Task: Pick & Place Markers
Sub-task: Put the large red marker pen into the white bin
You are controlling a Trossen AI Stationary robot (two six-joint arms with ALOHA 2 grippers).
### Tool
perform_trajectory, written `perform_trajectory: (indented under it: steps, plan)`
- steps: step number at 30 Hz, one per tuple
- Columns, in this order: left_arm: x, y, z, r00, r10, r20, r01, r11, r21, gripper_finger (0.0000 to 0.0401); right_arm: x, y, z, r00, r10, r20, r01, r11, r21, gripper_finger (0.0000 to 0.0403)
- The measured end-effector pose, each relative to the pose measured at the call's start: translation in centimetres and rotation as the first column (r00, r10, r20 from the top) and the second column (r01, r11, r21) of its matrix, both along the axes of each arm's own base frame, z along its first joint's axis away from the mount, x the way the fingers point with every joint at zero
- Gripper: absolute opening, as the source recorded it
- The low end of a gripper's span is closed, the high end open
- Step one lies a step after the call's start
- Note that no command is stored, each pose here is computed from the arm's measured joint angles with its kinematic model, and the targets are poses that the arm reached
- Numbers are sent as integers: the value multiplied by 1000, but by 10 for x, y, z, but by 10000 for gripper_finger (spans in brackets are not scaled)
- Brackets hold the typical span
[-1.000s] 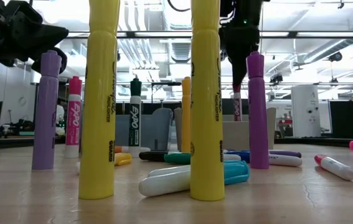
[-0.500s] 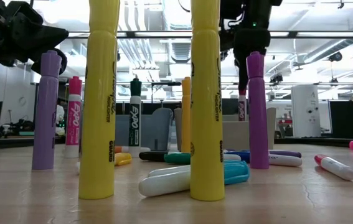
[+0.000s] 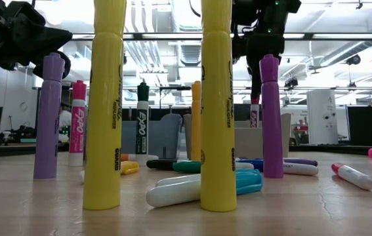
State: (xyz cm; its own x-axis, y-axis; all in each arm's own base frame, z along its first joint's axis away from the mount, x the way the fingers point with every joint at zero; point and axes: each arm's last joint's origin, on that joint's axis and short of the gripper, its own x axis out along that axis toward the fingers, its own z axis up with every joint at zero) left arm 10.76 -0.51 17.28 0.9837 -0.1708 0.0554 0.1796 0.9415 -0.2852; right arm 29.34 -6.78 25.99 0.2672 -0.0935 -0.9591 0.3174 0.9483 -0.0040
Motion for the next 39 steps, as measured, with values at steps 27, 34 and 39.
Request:
perform_trajectory:
  steps: [27, 34, 39]
  plan:
    - [0, 0, 0, 1000, 0, 0, 0, 1000, 0, 0, -2, -8, -14, 999, -33, -41, 33, 999, 16, 80]
    - [0, 0, 0, 1000, 0, 0, 0, 1000, 0, 0, -1, -8, -14, 999, -29, -32, 29, 1000, 10, 96]
    - [0, 0, 0, 1000, 0, 0, 0, 1000, 0, 0, -1, -9, -13, 999, -38, -38, 38, 999, -21, 107]
